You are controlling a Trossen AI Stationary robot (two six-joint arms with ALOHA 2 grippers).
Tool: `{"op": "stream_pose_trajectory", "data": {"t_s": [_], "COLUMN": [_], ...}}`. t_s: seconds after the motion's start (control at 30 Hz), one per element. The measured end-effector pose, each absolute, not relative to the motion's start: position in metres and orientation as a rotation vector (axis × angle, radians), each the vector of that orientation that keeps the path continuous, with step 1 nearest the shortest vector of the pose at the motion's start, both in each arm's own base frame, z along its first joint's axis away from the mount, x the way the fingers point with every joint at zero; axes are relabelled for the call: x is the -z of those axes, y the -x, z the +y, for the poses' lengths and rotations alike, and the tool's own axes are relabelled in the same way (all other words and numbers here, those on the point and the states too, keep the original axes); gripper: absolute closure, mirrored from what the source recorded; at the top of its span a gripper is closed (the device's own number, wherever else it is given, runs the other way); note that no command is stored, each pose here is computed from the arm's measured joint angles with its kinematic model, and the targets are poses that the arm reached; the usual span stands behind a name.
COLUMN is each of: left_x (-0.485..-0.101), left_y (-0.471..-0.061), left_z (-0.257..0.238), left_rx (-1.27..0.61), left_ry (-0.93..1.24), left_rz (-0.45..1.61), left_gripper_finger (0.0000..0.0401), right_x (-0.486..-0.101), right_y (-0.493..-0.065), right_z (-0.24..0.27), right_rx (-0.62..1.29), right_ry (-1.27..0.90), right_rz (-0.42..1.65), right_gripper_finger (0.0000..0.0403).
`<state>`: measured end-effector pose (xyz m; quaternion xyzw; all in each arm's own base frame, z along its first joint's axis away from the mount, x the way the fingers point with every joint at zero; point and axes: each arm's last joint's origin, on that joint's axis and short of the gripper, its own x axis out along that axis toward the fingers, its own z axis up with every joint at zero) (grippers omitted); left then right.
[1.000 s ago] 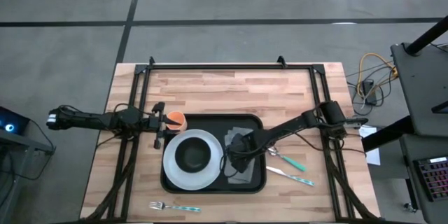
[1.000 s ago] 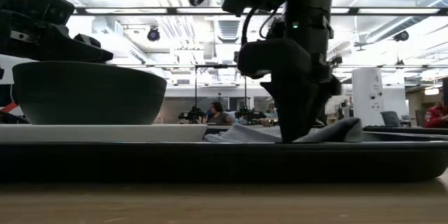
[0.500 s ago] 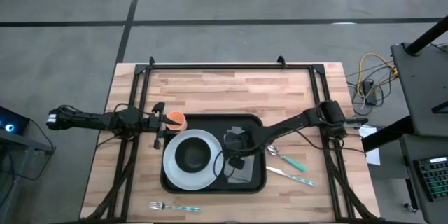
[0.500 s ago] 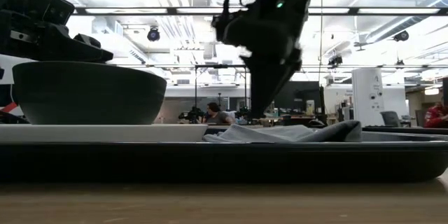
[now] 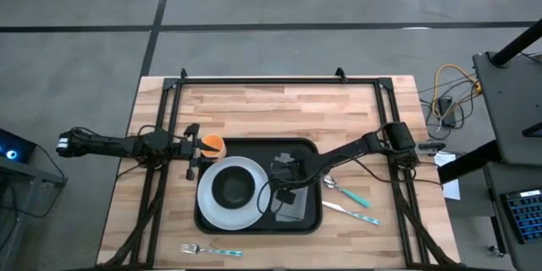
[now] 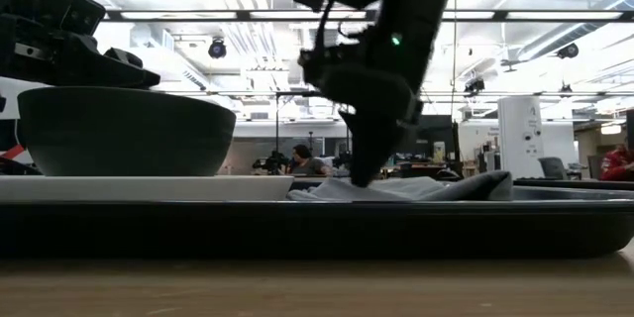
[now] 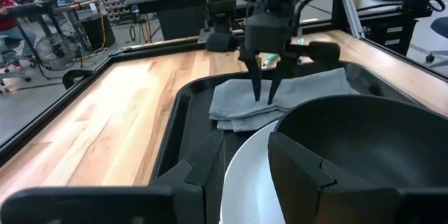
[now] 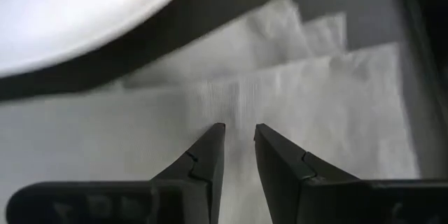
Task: Set up tray
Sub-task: Put the table napkin on the tray
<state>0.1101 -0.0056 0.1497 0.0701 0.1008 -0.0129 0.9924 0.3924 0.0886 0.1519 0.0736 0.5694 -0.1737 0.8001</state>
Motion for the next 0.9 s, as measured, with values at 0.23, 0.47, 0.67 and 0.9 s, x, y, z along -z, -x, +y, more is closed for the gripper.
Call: {"op": "stream_pose_trajectory", "data": {"t_s": [0.23,0.47,0.67,0.9], "left_x": [-0.15,-0.15,-0.15,-0.15], "left_y": [-0.11,-0.11,-0.11,-0.11], "left_z": [-0.006,-0.006,-0.006,-0.006], "left_rx": [0.026,0.026,0.026,0.026], "left_ry": [-0.141,-0.141,-0.141,-0.14], "left_rz": [0.202,0.202,0.202,0.202], "left_gripper_finger": [0.0308,0.0308,0.0308,0.0308], "right_x": [-0.138,-0.144,-0.166,-0.164], "right_y": [-0.383,-0.382,-0.388,-0.394], "right_z": [0.087,0.087,0.088,0.091], "right_rx": [0.308,0.26,0.213,0.166], "right_ry": [-0.173,-0.117,-0.124,-0.104], "right_rz": [1.283,1.284,1.185,1.136], "right_gripper_finger": [0.0333,0.0333,0.0333,0.0335]}}
